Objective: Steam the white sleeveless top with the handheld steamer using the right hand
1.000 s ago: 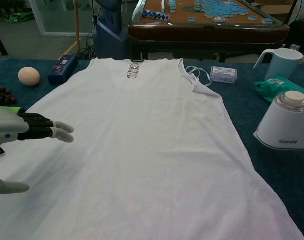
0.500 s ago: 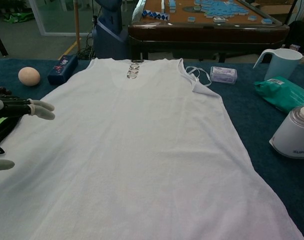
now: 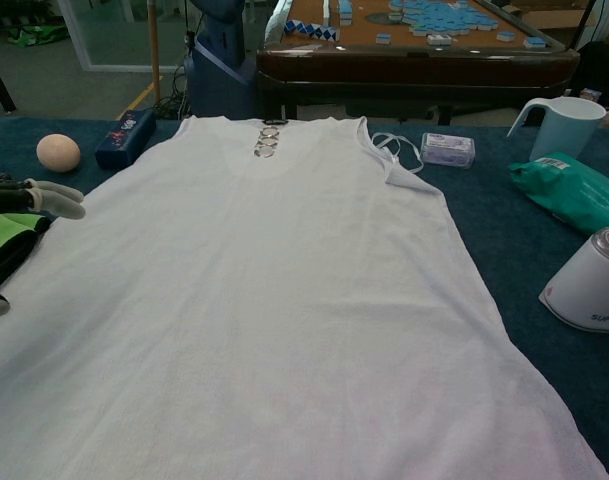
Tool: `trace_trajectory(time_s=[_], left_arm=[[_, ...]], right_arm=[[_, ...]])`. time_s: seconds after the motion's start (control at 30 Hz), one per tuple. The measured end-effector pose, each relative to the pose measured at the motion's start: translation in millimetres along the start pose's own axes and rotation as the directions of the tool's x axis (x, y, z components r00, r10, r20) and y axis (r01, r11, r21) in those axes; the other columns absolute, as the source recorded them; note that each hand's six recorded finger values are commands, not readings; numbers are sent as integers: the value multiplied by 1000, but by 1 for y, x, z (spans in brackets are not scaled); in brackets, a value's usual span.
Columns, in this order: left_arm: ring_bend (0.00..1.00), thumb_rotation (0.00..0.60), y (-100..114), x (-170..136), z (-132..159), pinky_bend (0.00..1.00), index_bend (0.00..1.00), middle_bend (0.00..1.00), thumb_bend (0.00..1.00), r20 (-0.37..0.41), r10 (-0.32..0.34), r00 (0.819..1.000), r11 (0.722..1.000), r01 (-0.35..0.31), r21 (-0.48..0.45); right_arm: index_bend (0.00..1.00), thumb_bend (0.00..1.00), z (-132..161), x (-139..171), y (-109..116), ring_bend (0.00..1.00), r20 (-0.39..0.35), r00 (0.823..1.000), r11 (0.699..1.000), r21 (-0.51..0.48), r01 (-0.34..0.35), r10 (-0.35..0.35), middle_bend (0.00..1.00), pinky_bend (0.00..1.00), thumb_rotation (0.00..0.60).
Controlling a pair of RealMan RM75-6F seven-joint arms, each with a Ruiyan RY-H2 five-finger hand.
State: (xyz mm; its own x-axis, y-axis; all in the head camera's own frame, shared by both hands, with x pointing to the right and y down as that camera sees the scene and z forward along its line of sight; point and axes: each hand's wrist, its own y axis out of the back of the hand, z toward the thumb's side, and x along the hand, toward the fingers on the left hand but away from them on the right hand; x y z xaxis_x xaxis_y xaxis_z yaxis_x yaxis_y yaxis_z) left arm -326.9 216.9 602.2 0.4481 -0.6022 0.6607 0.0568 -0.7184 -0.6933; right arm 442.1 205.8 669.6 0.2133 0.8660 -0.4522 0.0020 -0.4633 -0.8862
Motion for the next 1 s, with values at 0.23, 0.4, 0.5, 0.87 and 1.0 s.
trace_trajectory(time_s=[0.23, 0.4, 0.5, 0.87, 1.0], left_arm=[[15, 361, 10, -8, -17, 0, 51, 0, 213, -64, 74, 995, 997, -76, -29], [15, 555, 18, -19, -38, 0, 53, 0, 213, -150, 157, 976, 985, -166, -50], [15, 600, 20, -29, -52, 0, 54, 0, 213, -221, 209, 953, 972, -226, -56], [14, 600, 1, -83, -89, 0, 55, 0, 212, -471, 322, 821, 923, -383, -38], [14, 600, -8, -96, -89, 0, 55, 0, 213, -501, 328, 800, 918, -396, -31]], right_arm=[[78, 151, 6, 8, 28, 222, -11, 998, 996, -59, 64, -64, 261, 364, 600], [80, 152, 9, 16, 54, 224, -3, 994, 989, -103, 108, -109, 310, 364, 600], [94, 153, 9, 23, 70, 224, 19, 993, 987, -104, 121, -120, 313, 364, 600], [187, 156, -6, 57, 100, 243, 183, 980, 995, -50, 88, -78, 336, 364, 600], [192, 157, -7, 61, 98, 243, 197, 979, 996, -52, 70, -59, 336, 364, 600]])
